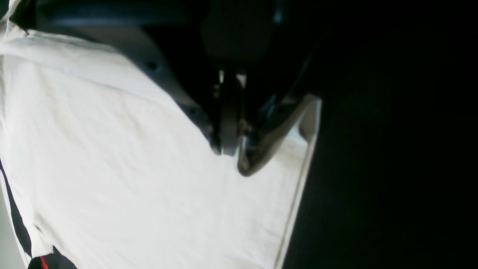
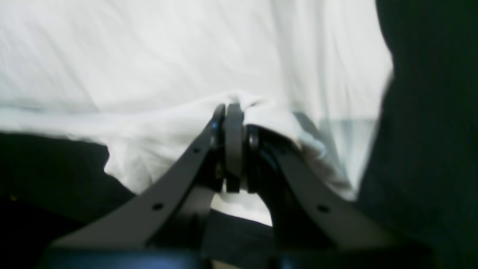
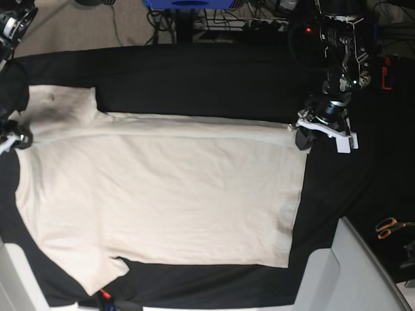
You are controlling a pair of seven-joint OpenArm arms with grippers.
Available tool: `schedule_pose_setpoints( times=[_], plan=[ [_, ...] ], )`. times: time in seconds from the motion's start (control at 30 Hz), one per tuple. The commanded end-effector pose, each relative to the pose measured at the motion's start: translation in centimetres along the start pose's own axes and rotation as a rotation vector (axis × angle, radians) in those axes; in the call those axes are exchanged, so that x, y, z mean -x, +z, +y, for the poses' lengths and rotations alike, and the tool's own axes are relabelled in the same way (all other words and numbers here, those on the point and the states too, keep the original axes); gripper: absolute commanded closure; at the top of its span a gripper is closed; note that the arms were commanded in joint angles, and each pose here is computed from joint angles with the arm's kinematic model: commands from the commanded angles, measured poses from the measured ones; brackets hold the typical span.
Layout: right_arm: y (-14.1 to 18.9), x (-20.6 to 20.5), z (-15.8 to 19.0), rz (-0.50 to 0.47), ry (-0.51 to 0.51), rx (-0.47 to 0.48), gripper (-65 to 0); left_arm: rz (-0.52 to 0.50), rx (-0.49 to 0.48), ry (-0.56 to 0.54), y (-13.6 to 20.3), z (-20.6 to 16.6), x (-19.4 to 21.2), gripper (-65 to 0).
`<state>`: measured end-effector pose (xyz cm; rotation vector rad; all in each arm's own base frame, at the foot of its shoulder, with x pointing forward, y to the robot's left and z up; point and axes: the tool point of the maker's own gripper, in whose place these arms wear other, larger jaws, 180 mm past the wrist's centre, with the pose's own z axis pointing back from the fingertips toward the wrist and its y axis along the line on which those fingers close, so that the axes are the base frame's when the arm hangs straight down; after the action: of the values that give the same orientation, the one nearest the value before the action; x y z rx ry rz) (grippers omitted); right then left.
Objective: Fold the T-shirt properly
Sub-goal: 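Lift the gripped shirt edge and fold it over toward the shirt's middle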
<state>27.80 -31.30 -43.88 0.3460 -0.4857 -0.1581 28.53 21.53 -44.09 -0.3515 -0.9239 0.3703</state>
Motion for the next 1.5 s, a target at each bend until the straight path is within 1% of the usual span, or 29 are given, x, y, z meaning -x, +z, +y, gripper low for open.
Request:
schedule_pose_setpoints(
  times=[0.0, 0.13, 0.2, 0.33, 0.43, 0.67, 1.0, 1.2, 1.47],
  plan=[
    [0.7, -1.8, -0.5, -0.041, 0.017, 0.006, -0.8, -0.05, 0.017, -0.005, -0.3, -0.4, -1.9, 0.0],
    [-0.5, -2.3, -0.1, -0.048, 0.009, -0.02, -0.8, -0.065, 0.021, -0.007, -1.1, -0.6, -2.9, 0.0],
    [-0.6, -2.5, -0.5, -0.04, 0.009, -0.018, -0.8, -0.066, 0.021, -0.002, -1.4, -0.6, -3.1, 0.0],
    [-1.3, -4.0, 0.4, -0.057, 0.024, -0.038, -0.8, -0.065, 0.019, 0.008, -2.0, -0.5, -3.3, 0.0],
    [-1.1, -5.2, 0.7, -0.079, 0.03, -0.044, -0.8, -0.058, 0.014, 0.015, -2.1, -0.3, -3.1, 0.0],
    [-0.8, -6.9, 1.1, -0.125, 0.037, -0.048, -0.8, -0.083, 0.026, 0.018, -3.1, -0.9, -4.7, 0.0],
    [-0.7, -7.8, 1.1, -0.178, 0.036, -0.05, -0.8, -0.082, 0.025, 0.035, -4.1, -0.9, -5.2, 0.0],
    [-0.6, -8.7, 1.3, -0.216, 0.037, -0.053, -0.8, -0.092, 0.031, 0.031, -4.1, -1.1, -5.6, 0.0],
    [-0.7, -9.4, 1.7, -0.229, 0.048, -0.06, -0.8, -0.103, 0.024, 0.031, -4.0, -0.8, -6.1, 0.0]
  ],
)
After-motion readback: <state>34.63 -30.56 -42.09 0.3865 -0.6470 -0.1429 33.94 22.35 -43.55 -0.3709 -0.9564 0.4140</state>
